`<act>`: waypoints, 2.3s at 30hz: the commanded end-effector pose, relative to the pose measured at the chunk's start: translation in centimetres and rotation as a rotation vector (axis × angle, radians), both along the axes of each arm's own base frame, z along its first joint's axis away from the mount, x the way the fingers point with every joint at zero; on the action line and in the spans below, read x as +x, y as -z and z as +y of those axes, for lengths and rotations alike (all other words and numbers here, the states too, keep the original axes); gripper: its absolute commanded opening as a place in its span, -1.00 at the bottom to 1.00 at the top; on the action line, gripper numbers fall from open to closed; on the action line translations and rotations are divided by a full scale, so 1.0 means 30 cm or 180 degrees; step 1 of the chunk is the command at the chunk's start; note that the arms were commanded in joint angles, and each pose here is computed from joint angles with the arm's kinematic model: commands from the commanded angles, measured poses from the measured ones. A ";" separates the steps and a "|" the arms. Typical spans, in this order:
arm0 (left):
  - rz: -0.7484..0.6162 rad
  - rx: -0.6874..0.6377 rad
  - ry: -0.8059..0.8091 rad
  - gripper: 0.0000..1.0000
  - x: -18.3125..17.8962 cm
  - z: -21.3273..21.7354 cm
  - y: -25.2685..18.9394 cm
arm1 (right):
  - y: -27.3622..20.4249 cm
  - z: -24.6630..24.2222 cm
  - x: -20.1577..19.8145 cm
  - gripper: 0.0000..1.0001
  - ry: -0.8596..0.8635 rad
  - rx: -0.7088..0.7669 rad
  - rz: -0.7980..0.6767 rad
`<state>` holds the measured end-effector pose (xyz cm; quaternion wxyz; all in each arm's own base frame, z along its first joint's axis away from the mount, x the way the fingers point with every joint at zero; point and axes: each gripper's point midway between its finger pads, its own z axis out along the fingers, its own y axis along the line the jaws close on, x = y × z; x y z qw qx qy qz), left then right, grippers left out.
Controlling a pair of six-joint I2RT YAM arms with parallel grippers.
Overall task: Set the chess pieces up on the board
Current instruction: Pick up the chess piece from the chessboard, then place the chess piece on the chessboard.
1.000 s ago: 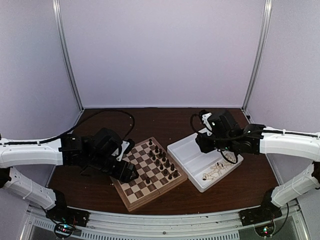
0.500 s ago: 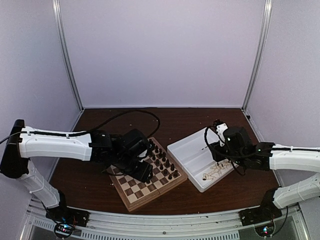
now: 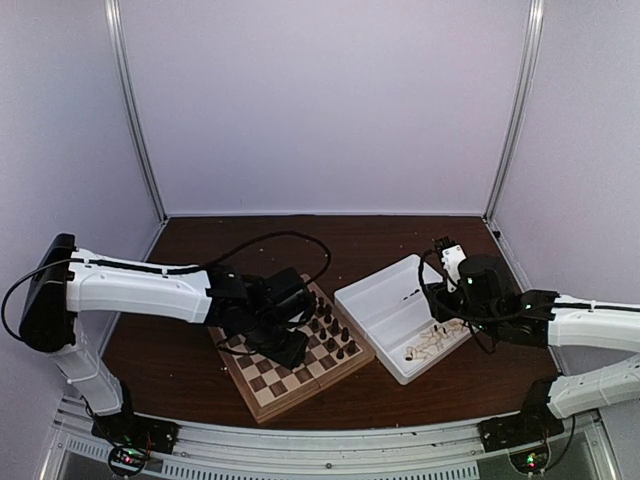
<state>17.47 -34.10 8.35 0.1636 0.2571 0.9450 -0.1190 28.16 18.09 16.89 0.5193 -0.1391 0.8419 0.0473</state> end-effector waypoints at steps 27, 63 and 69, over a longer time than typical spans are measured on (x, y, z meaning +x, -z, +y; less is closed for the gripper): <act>-0.0450 0.0174 -0.0120 -0.91 0.170 0.047 -0.147 | 0.023 -0.028 -0.003 0.07 0.0052 -0.0004 -0.0030; -0.0703 0.0034 -0.0026 -0.90 0.610 -0.069 -0.154 | 0.015 -0.026 0.002 0.07 0.0005 -0.0032 -0.0083; -0.0665 0.0076 -0.0023 -0.90 0.622 -0.071 -0.121 | 0.012 -0.027 0.005 0.07 0.0011 -0.0042 -0.0086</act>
